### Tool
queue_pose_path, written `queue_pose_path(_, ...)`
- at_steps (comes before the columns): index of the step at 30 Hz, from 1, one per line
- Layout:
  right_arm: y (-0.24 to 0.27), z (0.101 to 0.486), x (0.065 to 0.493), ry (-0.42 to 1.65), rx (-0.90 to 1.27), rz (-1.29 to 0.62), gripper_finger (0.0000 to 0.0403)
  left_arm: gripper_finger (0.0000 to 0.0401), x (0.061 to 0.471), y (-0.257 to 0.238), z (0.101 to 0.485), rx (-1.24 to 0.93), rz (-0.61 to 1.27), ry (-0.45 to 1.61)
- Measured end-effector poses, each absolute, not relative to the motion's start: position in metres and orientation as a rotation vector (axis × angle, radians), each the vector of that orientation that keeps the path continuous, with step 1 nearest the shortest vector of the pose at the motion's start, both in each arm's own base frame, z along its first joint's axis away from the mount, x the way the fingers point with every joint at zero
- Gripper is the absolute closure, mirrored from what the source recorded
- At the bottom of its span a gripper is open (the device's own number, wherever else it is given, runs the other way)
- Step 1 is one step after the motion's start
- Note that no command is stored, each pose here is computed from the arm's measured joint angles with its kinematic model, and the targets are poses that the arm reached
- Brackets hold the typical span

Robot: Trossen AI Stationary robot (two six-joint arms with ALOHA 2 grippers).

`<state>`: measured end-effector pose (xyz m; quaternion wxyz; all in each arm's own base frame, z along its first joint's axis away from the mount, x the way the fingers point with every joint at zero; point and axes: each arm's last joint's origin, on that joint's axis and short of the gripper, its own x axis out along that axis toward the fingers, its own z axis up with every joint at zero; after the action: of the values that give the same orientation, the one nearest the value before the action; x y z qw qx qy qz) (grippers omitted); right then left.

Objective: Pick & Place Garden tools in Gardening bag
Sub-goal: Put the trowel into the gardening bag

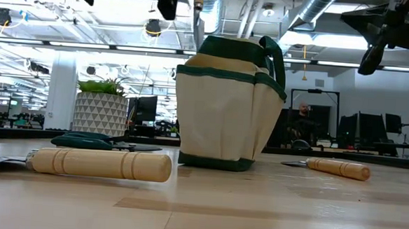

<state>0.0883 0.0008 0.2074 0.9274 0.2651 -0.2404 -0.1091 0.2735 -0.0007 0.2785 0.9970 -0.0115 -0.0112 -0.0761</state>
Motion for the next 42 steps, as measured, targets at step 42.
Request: queue_pose_path(42, -0.002, 0.205, 0.088, -0.491, 0.559, -0.338, 0.0397, 0.0393, 0.274, 0.009, 0.181, -0.088, -0.111, -0.067)
